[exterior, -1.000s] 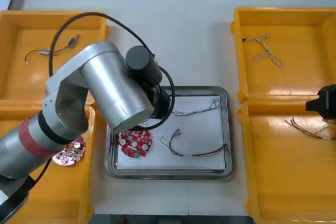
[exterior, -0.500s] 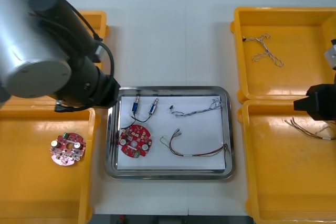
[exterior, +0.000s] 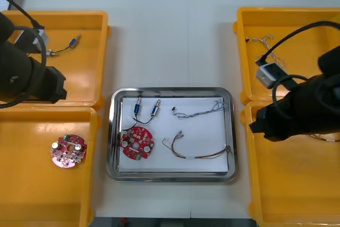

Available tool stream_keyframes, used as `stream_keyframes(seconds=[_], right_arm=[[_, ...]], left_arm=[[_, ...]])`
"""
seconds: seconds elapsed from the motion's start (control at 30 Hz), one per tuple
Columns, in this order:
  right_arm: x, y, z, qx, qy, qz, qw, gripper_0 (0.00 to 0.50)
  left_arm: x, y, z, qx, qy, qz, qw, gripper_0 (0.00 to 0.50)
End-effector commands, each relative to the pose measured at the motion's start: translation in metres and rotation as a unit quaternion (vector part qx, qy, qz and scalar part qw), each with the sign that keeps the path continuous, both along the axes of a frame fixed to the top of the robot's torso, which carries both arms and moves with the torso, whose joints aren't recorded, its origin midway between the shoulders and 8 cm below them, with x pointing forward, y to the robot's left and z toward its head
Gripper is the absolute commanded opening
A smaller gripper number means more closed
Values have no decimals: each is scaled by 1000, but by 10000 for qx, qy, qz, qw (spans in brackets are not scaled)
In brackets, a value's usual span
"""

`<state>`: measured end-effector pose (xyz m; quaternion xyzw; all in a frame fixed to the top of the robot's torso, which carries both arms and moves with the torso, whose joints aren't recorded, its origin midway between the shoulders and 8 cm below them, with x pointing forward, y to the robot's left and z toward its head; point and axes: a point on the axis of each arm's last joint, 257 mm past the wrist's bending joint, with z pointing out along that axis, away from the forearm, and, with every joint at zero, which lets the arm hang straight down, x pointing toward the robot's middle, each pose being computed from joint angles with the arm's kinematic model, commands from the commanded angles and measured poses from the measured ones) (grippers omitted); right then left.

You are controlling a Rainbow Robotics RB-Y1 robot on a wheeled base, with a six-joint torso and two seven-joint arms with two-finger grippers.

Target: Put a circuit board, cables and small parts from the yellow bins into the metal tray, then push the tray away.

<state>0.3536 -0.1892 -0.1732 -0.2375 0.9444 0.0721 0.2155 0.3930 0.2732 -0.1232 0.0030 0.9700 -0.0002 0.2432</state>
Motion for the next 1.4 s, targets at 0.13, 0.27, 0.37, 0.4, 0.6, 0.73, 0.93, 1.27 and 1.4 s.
stream_keyframes(seconds=[0.13, 0.27, 0.37, 0.4, 0.6, 0.73, 0.93, 1.27, 1.4], right_arm=[[-9, 35, -7, -680, -146, 876, 9937, 500], [-17, 50, -17, -948, -105, 1265, 9874, 500], [-23, 58, -27, -1161, -35, 1554, 9810, 500], [-25, 61, -29, -1207, -27, 1619, 9794, 500], [-24, 89, -45, -1671, -49, 2207, 9609, 500], [-21, 112, -56, -1844, -13, 2491, 9508, 500], [-18, 150, -73, -2049, -86, 2867, 9358, 500], [-30, 188, -94, -2074, -26, 3298, 9210, 500], [-35, 189, -101, -2286, -93, 3550, 9064, 500]], left_arm=[[-12, 48, 0, 424, 2, -369, 9984, 500], [-16, 65, -1, 455, 8, -326, 9984, 500], [-17, 73, -4, 351, 74, -242, 9991, 500], [-17, 75, -6, 314, 117, -215, 9992, 500], [-21, 84, -9, 143, 257, -126, 9995, 500], [-21, 88, -9, 216, 246, -109, 9994, 500], [-18, 94, -7, 300, 179, -16, 9994, 500], [-13, 99, -1, 328, 31, 80, 9994, 500], [-11, 98, -2, 293, -15, 70, 9995, 500]])
